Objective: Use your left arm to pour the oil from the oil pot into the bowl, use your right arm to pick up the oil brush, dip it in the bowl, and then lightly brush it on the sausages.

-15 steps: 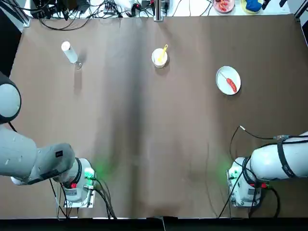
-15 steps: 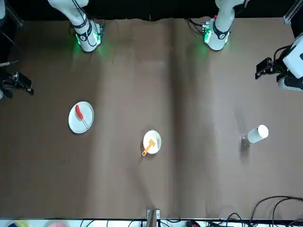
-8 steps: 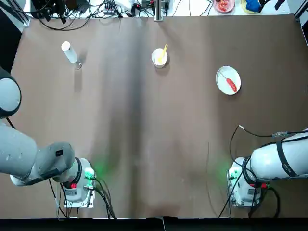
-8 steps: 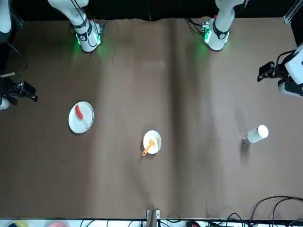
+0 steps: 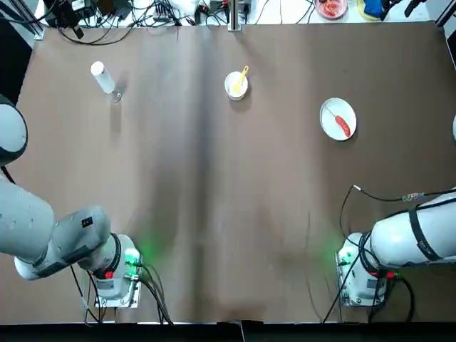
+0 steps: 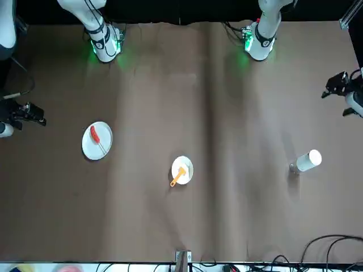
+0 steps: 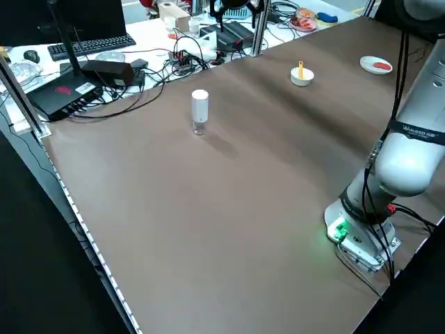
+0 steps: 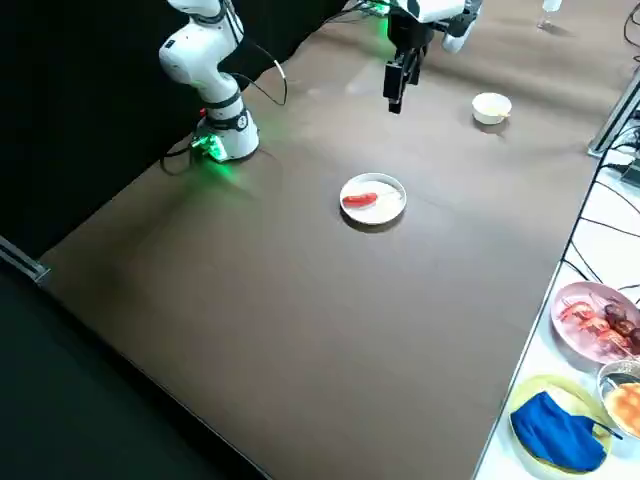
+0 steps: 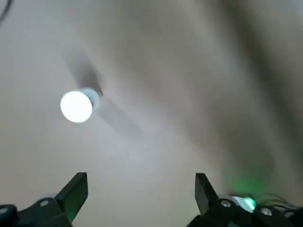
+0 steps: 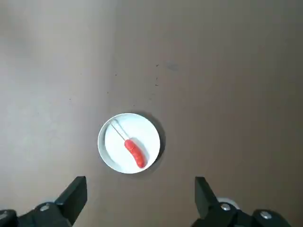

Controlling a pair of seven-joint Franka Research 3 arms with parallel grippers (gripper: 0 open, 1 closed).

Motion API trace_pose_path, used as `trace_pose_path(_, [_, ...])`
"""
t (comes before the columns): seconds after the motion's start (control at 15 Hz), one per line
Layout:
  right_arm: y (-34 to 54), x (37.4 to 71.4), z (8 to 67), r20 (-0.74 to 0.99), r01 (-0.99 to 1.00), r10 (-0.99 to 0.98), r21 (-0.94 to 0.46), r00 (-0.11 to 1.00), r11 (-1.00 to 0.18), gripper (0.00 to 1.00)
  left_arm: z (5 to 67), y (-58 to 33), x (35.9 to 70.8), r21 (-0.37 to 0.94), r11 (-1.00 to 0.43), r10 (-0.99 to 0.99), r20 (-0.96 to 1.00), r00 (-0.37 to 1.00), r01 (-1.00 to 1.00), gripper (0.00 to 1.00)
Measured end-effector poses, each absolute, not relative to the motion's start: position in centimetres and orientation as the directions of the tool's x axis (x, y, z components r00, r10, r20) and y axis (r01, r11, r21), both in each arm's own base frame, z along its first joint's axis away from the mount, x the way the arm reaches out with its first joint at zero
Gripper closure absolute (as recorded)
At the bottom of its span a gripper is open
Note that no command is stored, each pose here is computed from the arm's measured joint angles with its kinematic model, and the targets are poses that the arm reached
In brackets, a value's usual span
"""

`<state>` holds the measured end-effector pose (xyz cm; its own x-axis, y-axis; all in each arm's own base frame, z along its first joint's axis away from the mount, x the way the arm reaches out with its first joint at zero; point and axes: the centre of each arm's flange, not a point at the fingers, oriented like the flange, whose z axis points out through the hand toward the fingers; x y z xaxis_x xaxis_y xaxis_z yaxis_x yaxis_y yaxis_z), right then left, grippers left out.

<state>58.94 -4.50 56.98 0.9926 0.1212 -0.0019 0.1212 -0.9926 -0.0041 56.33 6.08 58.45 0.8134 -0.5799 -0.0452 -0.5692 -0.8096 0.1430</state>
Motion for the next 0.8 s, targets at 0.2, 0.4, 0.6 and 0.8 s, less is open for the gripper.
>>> trace_pose_path(0.2, [-3.7, 59.2, 56.6, -0.005, 0.131, 0.131, -0.021, 0.991, -0.991, 0.0, 57.2, 8.2, 58.0, 0.178, -0.676, -0.71, 0.101, 0.696, -0.715, 0.0])
trace_pose_path(0.4, [-3.2, 59.3, 56.3, -0.002, 0.128, 0.129, -0.062, 0.992, -0.99, 0.0, 54.3, 13.8, 59.0, 0.196, -0.513, -0.782, 0.296, 0.549, -0.836, 0.0])
trace_pose_path(0.6, [-3.2, 59.3, 56.2, -0.003, 0.126, 0.127, -0.067, 0.992, -0.99, 0.0, 50.2, 18.3, 60.1, 0.129, -0.321, -0.799, 0.496, 0.342, -0.938, 0.0])
trace_pose_path(0.8, [-3.0, 59.5, 55.4, -0.02, 0.127, 0.129, -0.072, 0.991, -0.989, 0.0, 44.6, 21.8, 60.8, 0.053, -0.191, -0.755, 0.631, 0.181, -0.98, 0.0])
